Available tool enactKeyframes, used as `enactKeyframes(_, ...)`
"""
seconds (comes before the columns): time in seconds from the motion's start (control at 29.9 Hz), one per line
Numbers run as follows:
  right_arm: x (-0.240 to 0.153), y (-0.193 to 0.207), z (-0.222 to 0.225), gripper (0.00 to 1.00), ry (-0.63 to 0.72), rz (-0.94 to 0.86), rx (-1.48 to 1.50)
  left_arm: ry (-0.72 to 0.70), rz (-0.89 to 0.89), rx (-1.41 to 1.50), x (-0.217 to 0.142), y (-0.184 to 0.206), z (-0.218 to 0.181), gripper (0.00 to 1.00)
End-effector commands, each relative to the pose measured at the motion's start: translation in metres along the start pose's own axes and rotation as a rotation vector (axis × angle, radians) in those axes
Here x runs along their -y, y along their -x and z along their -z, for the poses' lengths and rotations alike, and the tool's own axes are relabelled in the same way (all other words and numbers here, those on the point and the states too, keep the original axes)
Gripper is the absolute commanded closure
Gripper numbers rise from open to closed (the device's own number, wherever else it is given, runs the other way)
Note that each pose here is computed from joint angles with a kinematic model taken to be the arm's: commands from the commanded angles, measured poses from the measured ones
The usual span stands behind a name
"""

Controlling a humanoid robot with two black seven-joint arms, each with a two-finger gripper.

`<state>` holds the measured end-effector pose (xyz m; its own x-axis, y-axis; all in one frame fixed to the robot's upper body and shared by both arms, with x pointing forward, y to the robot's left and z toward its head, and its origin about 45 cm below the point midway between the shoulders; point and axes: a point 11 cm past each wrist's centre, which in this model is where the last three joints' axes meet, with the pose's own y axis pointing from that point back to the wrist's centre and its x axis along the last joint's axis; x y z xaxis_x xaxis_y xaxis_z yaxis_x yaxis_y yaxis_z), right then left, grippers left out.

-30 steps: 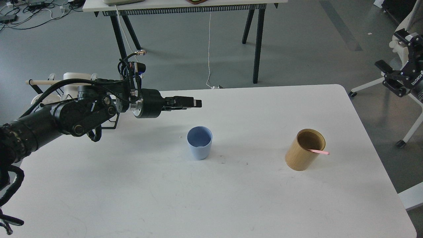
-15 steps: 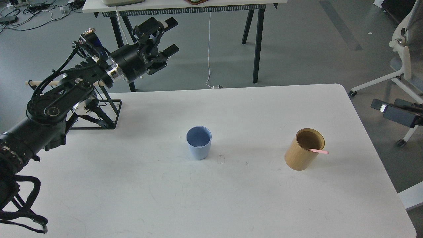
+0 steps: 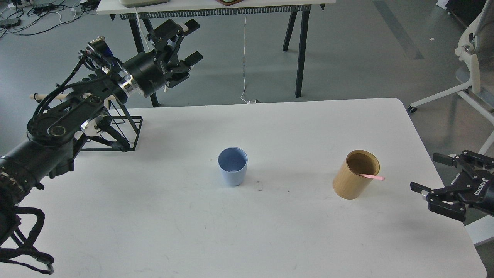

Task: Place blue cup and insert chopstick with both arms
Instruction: 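Move the right gripper to the pink chopstick in the tan cup and grasp it, then pull the pink chopstick up out of the tan cup with the right gripper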

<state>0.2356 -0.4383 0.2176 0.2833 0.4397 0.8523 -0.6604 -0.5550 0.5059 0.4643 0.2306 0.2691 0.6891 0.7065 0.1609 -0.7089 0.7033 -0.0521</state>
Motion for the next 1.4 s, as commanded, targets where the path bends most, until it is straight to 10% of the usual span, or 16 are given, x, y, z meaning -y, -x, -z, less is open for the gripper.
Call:
enactKeyframes(0.0, 0.009, 0.004, 0.009, 0.02, -0.041, 0.005, -0.020, -0.012, -0.007, -0.007, -0.002, 0.000, 0.006, 0.01)
enactKeyframes(0.7, 0.091, 0.008, 0.055, 0.20, -0.152, -0.141, 0.080, -0.046, -0.023, -0.031, -0.013, 0.002, 0.025, 0.01)
enactKeyframes(1.37, 0.091, -0.002, 0.043, 0.73, -0.116, -0.170, 0.077, -0.073, -0.050, -0.037, -0.019, -0.004, 0.035, 0.01)
